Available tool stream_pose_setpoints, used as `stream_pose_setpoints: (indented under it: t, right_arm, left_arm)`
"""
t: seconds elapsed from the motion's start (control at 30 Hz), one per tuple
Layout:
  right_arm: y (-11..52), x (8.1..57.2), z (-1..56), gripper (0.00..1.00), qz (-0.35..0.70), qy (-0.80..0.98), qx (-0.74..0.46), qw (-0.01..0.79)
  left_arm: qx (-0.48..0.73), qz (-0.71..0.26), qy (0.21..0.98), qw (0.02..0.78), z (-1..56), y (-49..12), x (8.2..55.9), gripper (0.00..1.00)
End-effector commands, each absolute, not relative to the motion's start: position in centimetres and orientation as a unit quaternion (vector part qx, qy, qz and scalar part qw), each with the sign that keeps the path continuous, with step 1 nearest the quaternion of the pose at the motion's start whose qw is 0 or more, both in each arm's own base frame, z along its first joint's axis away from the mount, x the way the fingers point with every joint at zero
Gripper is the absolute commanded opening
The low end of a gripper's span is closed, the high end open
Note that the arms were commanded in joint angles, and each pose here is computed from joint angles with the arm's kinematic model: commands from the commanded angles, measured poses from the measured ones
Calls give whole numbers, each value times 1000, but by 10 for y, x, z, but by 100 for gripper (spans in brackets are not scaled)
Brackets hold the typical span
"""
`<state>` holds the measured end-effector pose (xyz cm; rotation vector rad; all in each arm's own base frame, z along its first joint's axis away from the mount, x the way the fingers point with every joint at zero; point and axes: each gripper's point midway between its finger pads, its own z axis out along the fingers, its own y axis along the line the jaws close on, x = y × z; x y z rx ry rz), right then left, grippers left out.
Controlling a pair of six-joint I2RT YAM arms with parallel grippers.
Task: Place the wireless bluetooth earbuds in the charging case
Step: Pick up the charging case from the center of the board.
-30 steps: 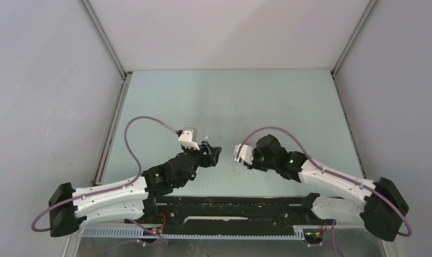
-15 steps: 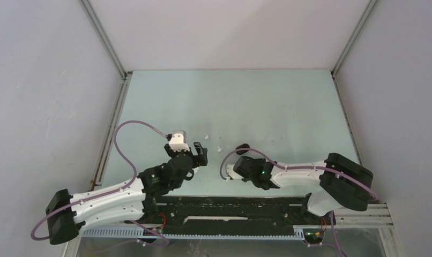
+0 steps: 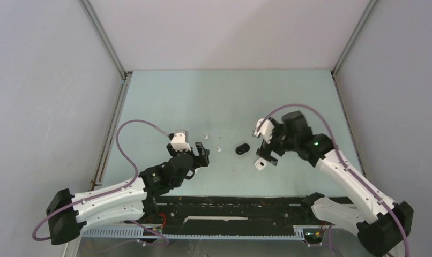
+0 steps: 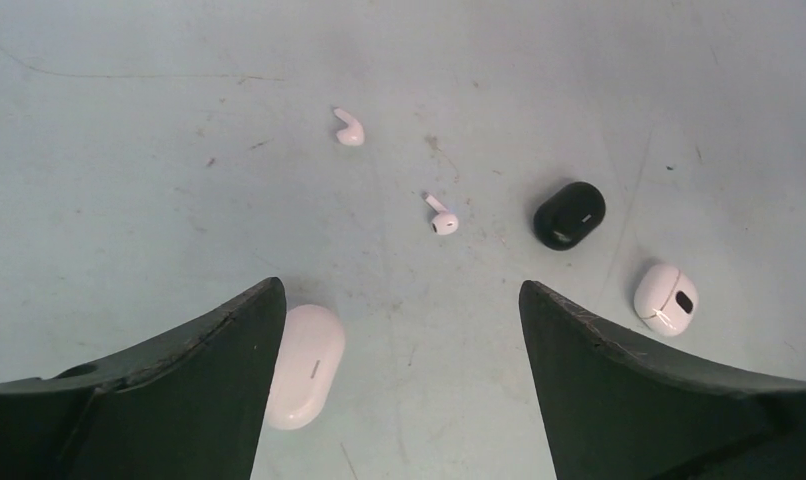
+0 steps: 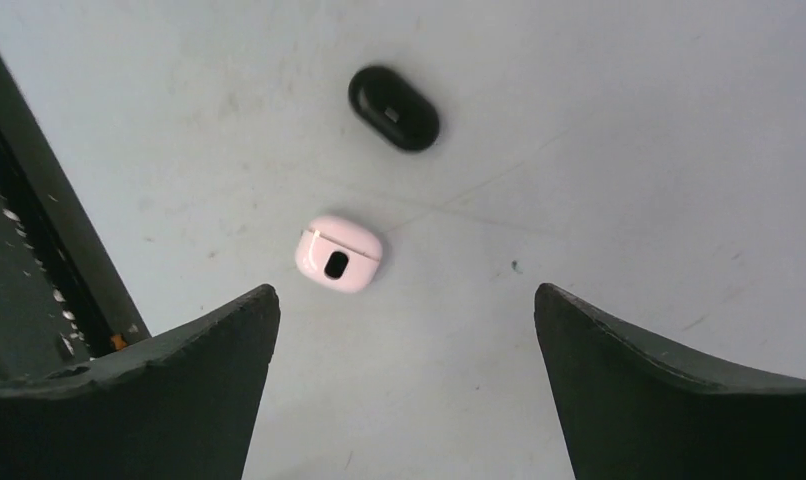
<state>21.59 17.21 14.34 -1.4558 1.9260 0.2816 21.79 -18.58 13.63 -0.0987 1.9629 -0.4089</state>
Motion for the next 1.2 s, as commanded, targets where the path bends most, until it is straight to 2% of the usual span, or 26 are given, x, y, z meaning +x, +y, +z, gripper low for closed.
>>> stream_pose_setpoints:
  t: [0.0,0.03,0.17,0.27,0.6,1.17]
  right_arm:
    - [179,185,168,99,274,684,-586,337]
    - [178,187,167,96,281,677,-590,338]
    - [169,188,145,74,277,652,-635,310]
    - [164,196,127,69,252,631,-666,307]
    - [167,205,72,70,187,566,-763,248]
    - [166,211,20,70,184,566,-784,177]
  left_arm:
    - [-42,-230,816,528,146,-214,221,92]
    - [-32,-240,817,523,145,-222,220,92]
    - [18,-287,829,480,136,-260,211,90]
    - [51,-340,826,447,133,-287,200,85]
    - [46,-346,841,414,117,-300,197,83]
    - [48,-367,841,394,116,-308,190,84]
